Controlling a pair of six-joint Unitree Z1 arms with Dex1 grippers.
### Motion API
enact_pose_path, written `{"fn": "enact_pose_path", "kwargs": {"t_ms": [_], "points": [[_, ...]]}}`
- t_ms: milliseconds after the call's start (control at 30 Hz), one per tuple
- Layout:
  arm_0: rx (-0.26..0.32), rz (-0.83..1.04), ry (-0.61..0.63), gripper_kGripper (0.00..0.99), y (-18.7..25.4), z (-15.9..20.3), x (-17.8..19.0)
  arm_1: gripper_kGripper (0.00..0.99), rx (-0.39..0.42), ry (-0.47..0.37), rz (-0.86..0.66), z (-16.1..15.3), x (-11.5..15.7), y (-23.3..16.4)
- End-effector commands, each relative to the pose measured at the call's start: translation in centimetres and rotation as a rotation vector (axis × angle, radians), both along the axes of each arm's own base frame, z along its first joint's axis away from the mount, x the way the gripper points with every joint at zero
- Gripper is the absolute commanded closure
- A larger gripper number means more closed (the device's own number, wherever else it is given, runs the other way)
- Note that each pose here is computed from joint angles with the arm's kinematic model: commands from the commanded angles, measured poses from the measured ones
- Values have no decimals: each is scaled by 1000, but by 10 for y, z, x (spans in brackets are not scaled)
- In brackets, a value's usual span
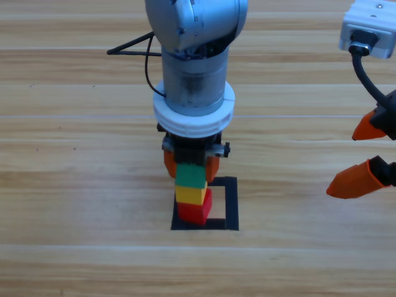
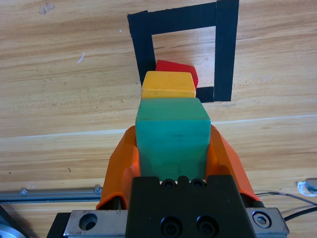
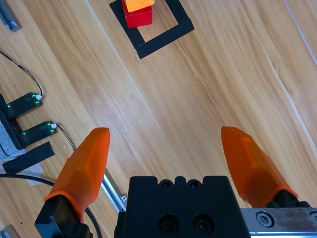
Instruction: Stack the blocks in the rectangular block: red at the bottom, yellow in the middle, green on top
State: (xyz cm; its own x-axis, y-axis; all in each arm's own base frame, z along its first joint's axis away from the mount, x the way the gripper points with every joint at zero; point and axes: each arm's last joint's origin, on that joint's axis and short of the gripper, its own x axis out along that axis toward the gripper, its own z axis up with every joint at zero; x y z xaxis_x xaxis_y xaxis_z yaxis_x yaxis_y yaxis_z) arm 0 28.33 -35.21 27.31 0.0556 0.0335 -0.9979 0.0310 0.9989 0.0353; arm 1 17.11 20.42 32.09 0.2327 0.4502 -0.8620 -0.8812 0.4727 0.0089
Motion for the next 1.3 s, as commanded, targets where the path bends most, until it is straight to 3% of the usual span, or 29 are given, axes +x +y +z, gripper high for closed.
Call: {"fn": "enact_pose_path", "kwargs": {"t_ms": [33, 333, 400, 433, 467, 533, 567, 633, 967, 1167, 1300], "points": [[48, -9, 35, 990, -12, -29, -4, 1, -49, 47, -10, -21, 9, 2], [56, -14, 26, 990, -8, -30, -6, 1, -49, 49, -9, -22, 9, 2], [53, -13, 22, 919, -4, -31, -6, 1, -49, 49, -9, -22, 9, 2], [48, -12, 18, 858, -3, -30, -7, 1, -49, 49, -9, -22, 9, 2], [44, -12, 13, 711, -2, -28, -8, 1, -49, 49, -9, -22, 9, 2], [36, -9, 4, 297, 0, -23, -9, 1, -48, 48, -9, -21, 9, 2], [32, -6, 1, 142, 1, -19, -10, 1, -48, 48, -9, -21, 9, 2], [23, -5, -5, 4, 4, -13, -12, 1, -48, 48, -9, -21, 9, 2], [-29, 3, -57, 0, 14, 18, -19, 1, -47, 50, -10, -21, 9, 2], [-147, 7, -186, 0, 40, 88, -41, 1, -47, 50, -10, -21, 9, 2], [-204, -14, -314, 0, 64, 132, -80, 1, -47, 50, -10, -21, 9, 2]]}}
